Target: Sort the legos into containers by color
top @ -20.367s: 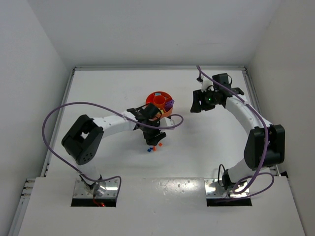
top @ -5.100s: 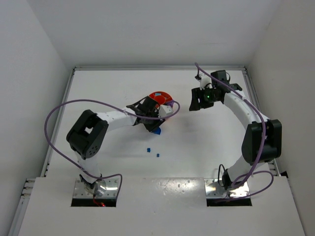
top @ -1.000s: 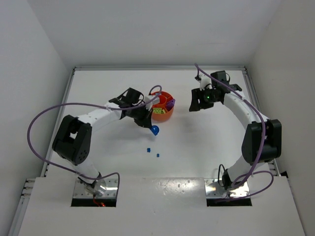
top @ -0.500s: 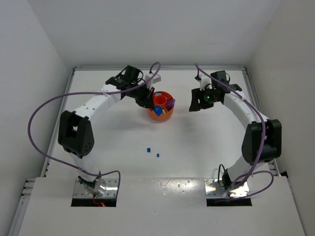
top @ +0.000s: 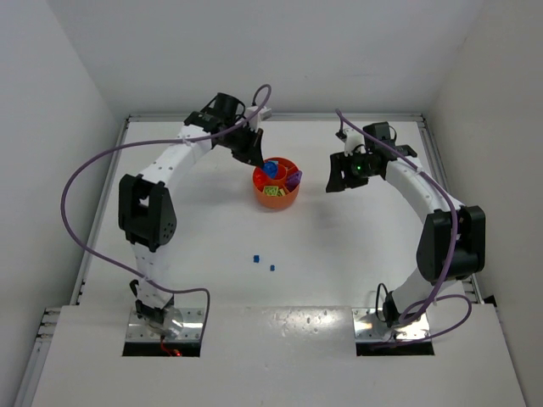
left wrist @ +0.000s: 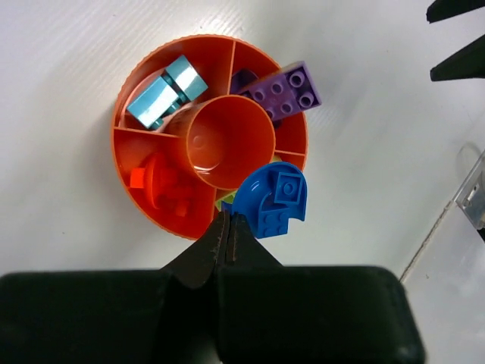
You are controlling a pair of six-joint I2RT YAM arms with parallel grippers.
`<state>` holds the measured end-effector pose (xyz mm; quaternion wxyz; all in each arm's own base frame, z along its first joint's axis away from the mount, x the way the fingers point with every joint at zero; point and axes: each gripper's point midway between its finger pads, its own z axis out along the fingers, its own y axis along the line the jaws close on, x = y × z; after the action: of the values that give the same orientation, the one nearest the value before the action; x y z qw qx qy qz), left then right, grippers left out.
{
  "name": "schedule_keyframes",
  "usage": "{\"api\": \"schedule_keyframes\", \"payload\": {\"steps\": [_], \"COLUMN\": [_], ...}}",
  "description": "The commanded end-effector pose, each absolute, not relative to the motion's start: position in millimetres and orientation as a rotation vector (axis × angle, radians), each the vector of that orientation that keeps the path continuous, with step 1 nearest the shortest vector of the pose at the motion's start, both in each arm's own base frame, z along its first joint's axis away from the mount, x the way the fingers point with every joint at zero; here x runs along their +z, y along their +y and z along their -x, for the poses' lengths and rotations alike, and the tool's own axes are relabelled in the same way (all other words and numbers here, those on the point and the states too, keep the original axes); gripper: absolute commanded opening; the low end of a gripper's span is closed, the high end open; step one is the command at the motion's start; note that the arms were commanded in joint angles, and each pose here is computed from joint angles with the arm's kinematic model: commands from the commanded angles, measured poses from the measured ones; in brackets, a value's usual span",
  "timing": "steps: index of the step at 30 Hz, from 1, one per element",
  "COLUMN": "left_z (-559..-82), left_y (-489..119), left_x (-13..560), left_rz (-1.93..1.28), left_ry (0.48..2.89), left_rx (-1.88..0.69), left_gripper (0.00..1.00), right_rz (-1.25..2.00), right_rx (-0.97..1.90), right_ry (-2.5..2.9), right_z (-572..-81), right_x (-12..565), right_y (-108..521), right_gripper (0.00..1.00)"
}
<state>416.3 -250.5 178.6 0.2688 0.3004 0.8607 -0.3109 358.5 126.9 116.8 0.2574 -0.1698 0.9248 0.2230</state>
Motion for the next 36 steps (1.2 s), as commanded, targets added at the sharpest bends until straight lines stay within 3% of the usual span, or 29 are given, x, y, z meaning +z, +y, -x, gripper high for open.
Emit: {"api": "schedule_keyframes", "payload": {"steps": [1,17,36], "left_z": [-427,-475,-470], "left_y": [-248,-237,-258], "left_x": [191,198,201], "left_rz": [-0.766,-0.669,-0.740], "left_ry": [2.314,2.244,2.181], "left_rx": [-0.819,-0.645,-0.496], "left_gripper": [0.00,0.00,0.00], "right_rz": [0.479,0.479,0.477], "right_rx": [0.621,0.621,0.623], "right_ry": [2.468,2.468,2.477], "right_z": [-365,-364,-362], "right_x": [124,121,118], "right_y": [130,129,129], "right_gripper": [0.56,0.56,0.56]}}
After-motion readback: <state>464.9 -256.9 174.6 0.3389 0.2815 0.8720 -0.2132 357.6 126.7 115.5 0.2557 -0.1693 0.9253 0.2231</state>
